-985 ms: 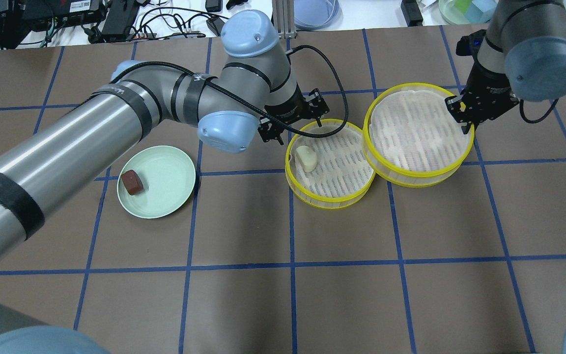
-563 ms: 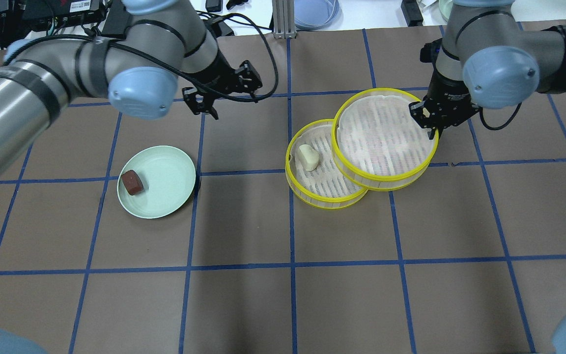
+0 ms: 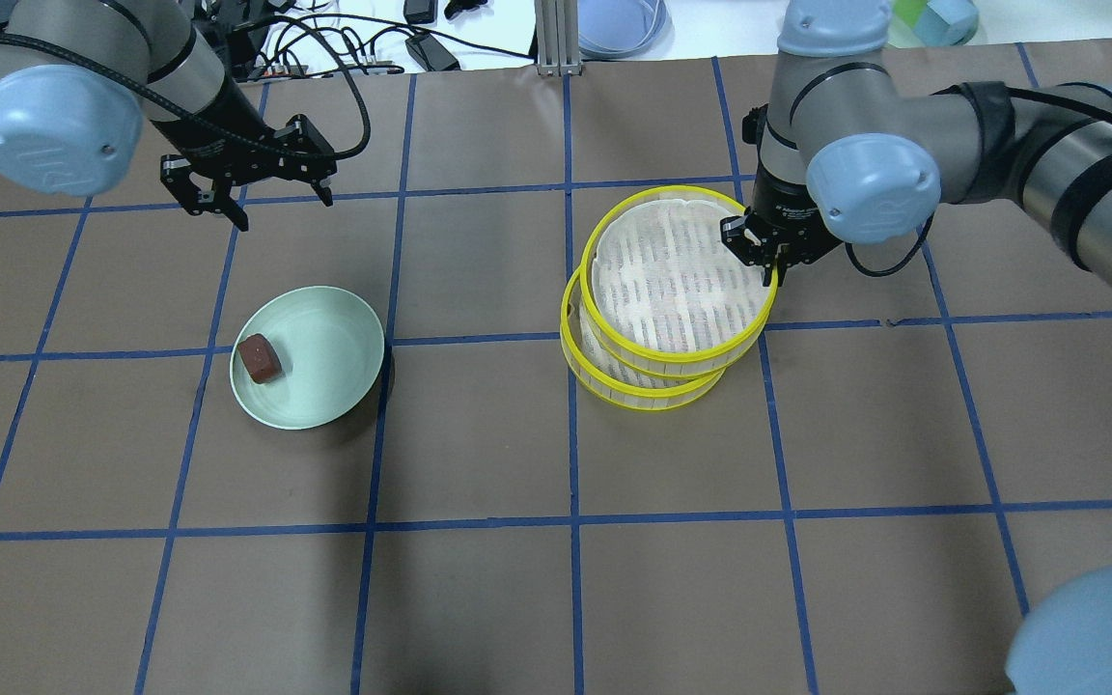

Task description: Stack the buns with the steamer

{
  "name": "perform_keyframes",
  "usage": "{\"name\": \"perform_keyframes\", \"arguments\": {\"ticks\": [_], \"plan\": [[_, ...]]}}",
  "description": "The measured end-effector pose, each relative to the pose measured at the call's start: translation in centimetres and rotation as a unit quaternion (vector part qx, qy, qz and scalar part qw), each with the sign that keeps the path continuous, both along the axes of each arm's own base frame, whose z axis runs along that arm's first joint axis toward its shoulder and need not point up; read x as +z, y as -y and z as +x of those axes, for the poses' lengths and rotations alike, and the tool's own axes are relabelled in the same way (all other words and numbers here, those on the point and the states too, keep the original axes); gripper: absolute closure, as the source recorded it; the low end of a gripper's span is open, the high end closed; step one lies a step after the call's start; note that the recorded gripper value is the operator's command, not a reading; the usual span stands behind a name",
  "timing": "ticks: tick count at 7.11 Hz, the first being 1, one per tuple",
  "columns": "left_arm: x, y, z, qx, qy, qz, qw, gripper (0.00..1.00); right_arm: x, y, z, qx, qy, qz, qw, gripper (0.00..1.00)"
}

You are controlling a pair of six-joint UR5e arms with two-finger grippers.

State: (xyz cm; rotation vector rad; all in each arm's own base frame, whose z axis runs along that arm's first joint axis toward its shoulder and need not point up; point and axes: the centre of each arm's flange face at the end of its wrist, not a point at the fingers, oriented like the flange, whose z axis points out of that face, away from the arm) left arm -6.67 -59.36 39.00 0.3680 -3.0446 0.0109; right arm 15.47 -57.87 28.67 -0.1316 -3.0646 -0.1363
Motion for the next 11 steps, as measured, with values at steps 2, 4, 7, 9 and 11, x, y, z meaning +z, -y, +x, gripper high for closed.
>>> {"name": "perform_keyframes", "arguments": {"ticks": [2,4,7,9,11], "plan": [[0.2,-0.2,1.1,0.005,0.005,0.004,1.0,0.0,-0.8,0.2,1.3,-0.011,0.009,-0.006,0.9999,0.88],[-0.8,-0.7,2.6,0.009,0.029,0.024,0.9993,0.0,-1.1,0.0,2.3,-0.006,0.001,-0.006,1.0,0.88],[-7.2,-1.6,7.9,0.033,0.032,0.067,0.9967,0.0,-1.4,-0.4,2.4,0.003,-0.021,0.0,0.9998,0.88],[-12.0,-1.1,9.1,0.043,0.03,0.075,0.9958,0.0,-2.0,-1.1,2.8,0.007,-0.024,0.006,0.9997,0.88],[-15.6,-0.7,9.3,0.048,0.028,0.089,0.9945,0.0,-1.9,-1.5,3.2,0.012,-0.027,0.004,0.9996,0.88]]}}
